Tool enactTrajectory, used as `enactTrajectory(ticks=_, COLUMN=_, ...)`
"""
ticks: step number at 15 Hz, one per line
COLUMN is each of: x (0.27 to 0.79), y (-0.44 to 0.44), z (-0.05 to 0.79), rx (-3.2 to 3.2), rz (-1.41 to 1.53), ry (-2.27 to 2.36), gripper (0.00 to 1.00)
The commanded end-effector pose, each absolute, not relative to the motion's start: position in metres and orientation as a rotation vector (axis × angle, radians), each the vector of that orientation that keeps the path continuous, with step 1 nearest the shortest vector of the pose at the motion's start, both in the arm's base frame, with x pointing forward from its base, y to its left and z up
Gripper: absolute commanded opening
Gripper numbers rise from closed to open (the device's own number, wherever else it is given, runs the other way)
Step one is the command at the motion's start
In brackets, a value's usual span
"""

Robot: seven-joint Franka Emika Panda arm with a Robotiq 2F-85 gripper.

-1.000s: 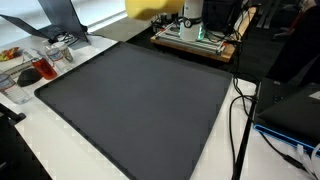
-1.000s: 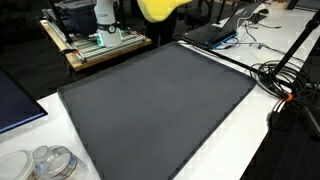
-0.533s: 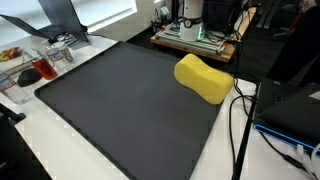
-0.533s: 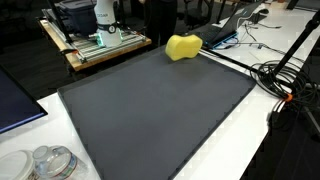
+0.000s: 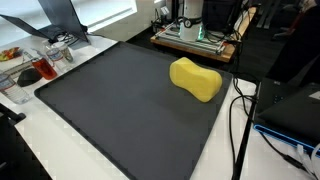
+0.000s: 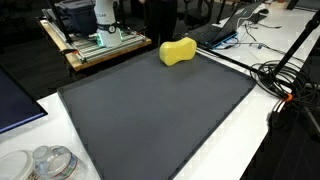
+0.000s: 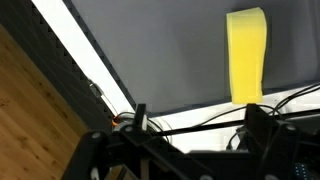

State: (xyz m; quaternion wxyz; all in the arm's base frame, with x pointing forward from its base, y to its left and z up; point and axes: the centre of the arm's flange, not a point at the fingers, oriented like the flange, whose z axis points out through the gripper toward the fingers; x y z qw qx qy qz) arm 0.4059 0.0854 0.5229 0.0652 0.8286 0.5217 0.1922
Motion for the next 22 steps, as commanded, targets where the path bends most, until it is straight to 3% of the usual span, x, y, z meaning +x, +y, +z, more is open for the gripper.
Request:
enactTrajectory(ticks=1, x=0.441, y=0.088, z=0.521, rx=2.730, rz=0.524, ry=1.427, gripper=1.00)
enactTrajectory(ticks=7, x=0.463, y=0.106, z=0.481, rx=3.031, rz=0.545, ry=1.147, gripper=1.00)
enactTrajectory(ticks=8, x=0.434, y=0.103, z=0.466, rx=2.923, rz=0.492, ry=1.208, gripper=1.00)
enactTrajectory(ticks=16, x=0.453, y=0.108, z=0.453, rx=3.016, rz=0.591, ry=1.156, gripper=1.00)
enactTrajectory(ticks=22, x=0.484, y=0.142, z=0.412, rx=3.086, rz=0.480, ry=1.304, gripper=1.00)
